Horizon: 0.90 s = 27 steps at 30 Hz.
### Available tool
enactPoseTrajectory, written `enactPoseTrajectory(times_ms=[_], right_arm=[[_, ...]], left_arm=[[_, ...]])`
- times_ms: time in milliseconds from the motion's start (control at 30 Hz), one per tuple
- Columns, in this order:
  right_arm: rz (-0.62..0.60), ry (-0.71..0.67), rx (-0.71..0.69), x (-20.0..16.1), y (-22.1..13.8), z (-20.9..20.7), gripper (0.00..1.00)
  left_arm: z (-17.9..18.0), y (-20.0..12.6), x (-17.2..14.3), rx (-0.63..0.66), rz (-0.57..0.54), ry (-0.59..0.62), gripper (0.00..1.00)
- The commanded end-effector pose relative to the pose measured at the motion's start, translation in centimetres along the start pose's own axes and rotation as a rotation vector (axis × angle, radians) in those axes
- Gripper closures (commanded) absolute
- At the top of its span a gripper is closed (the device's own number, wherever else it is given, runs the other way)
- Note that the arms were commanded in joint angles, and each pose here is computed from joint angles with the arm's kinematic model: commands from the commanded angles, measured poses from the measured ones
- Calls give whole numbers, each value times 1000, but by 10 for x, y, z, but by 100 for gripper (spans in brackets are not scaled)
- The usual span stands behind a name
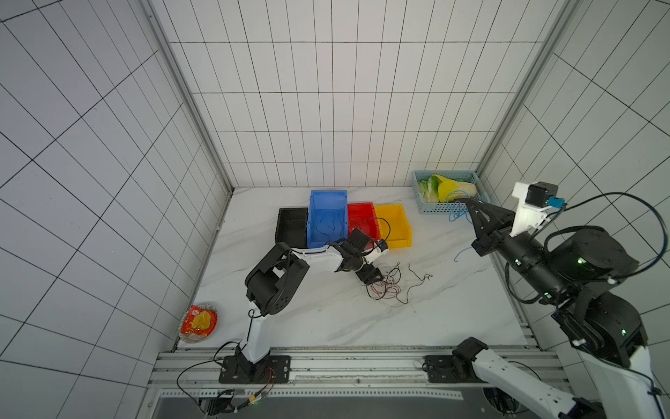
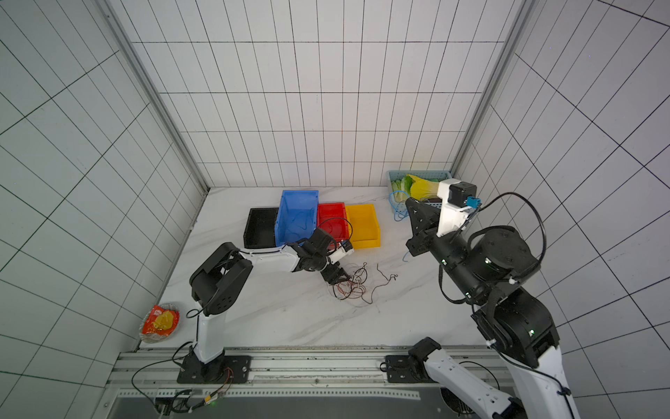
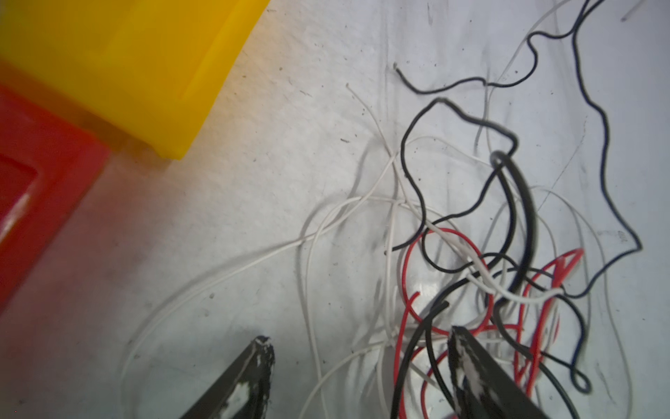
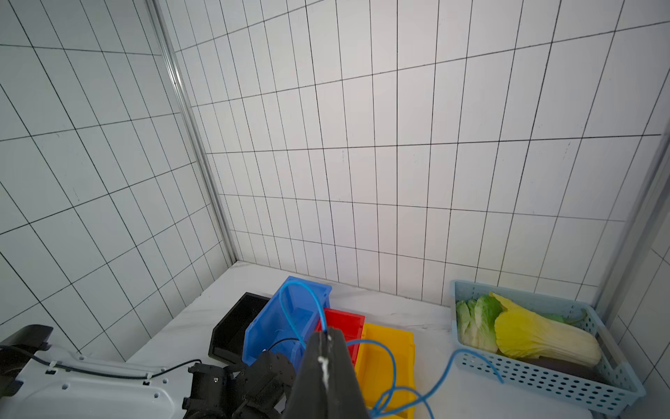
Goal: Untangle and sort cables by color
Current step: Untie the cable.
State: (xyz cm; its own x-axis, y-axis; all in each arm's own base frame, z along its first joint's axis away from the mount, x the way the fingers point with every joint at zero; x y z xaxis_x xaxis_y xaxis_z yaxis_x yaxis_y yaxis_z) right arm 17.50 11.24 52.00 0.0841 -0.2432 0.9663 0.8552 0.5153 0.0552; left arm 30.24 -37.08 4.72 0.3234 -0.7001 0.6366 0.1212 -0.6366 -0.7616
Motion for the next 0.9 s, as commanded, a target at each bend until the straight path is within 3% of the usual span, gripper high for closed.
enactPoseTrajectory(times_ms=[0,200,367,600,867], right_arm=[[-68,-11,40,22,-2,9,100],[8,8,31,0,19,8,100],[75,21,14,-20,33,4,100],[136,43,29,-36,48,7,100],[226,94,59,-63,70,12,100]], left_arm=[[-12,1,-9,-52,42,-2,26],[-19,-43,17,-121,29,100,26],[-9,-127,52,-212,-110,68,25],[11,-228,76,-147,-287,112,23],[-29,-291,120,-274,-443,165,22]])
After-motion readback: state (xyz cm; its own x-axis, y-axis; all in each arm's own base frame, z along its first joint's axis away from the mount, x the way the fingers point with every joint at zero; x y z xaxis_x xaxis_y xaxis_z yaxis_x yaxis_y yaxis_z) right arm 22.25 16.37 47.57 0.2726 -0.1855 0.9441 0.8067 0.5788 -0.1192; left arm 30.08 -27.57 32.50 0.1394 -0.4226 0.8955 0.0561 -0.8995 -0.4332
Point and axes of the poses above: each gripper's point midway between its finger pads, its own y axis out along the fingers, its own z axis along the line the jaws close on, x = y × z, the point moved 2 cm from there along -y, back along the fingers, and after that the axes turned 8 degrees about y, right-handed, at the moved point
